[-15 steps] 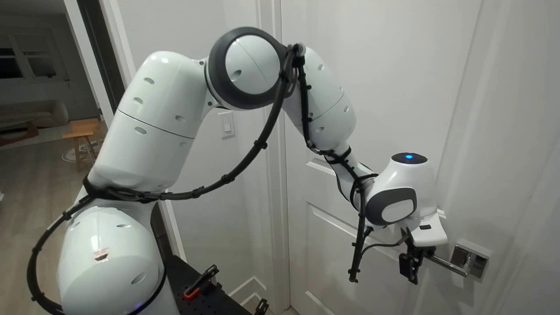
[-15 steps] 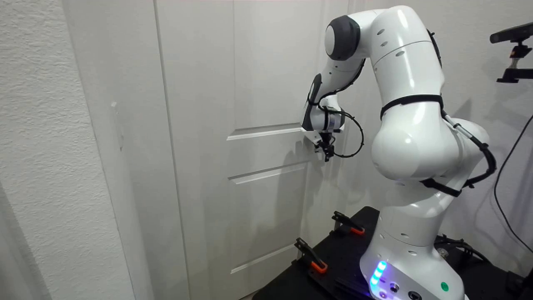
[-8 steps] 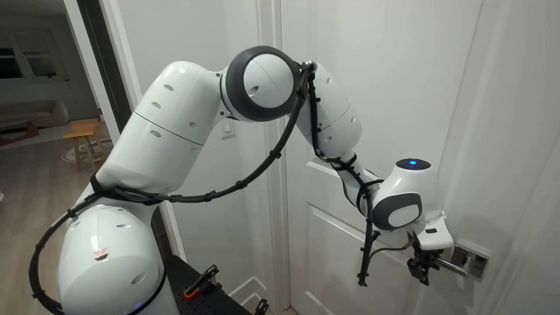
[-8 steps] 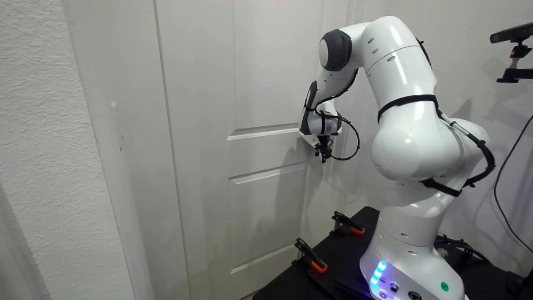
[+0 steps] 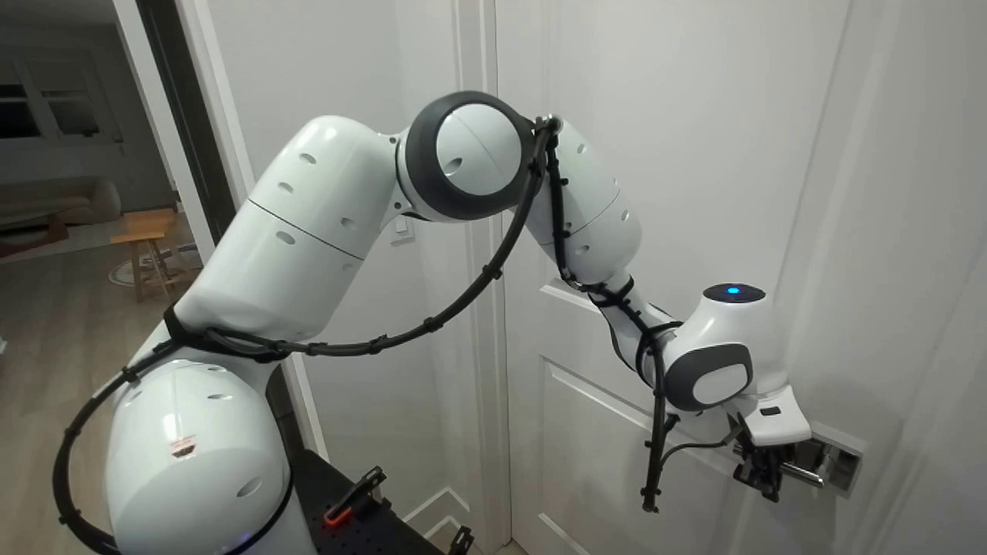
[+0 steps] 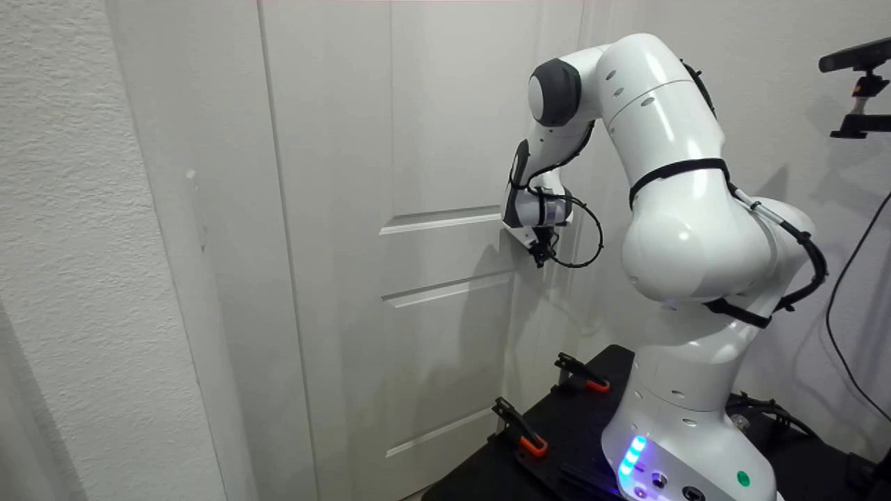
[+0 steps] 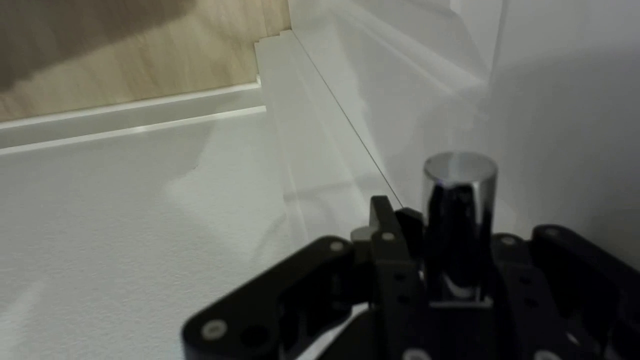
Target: Open the door
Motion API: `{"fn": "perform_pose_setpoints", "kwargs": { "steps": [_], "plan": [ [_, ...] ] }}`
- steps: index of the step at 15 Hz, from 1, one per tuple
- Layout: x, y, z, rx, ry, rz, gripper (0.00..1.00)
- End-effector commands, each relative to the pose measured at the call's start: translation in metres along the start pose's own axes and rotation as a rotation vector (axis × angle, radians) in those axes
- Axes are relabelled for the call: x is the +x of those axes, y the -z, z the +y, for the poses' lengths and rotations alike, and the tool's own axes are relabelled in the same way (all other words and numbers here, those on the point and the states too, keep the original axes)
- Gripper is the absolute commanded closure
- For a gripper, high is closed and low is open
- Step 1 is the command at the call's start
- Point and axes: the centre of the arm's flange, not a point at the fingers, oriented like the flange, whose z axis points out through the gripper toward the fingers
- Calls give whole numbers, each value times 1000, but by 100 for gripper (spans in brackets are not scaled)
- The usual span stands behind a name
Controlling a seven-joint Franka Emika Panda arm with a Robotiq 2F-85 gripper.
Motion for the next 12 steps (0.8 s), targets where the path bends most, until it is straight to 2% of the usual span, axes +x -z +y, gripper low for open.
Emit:
{"fn": "perform_pose_setpoints", "kwargs": {
  "steps": [1, 6, 12],
  "plan": [
    [0, -22, 20, -79, -5, 28, 100],
    [-7, -37, 35, -129, 70, 102, 99],
    [-15, -49, 49, -140, 249, 279, 99]
  ]
}}
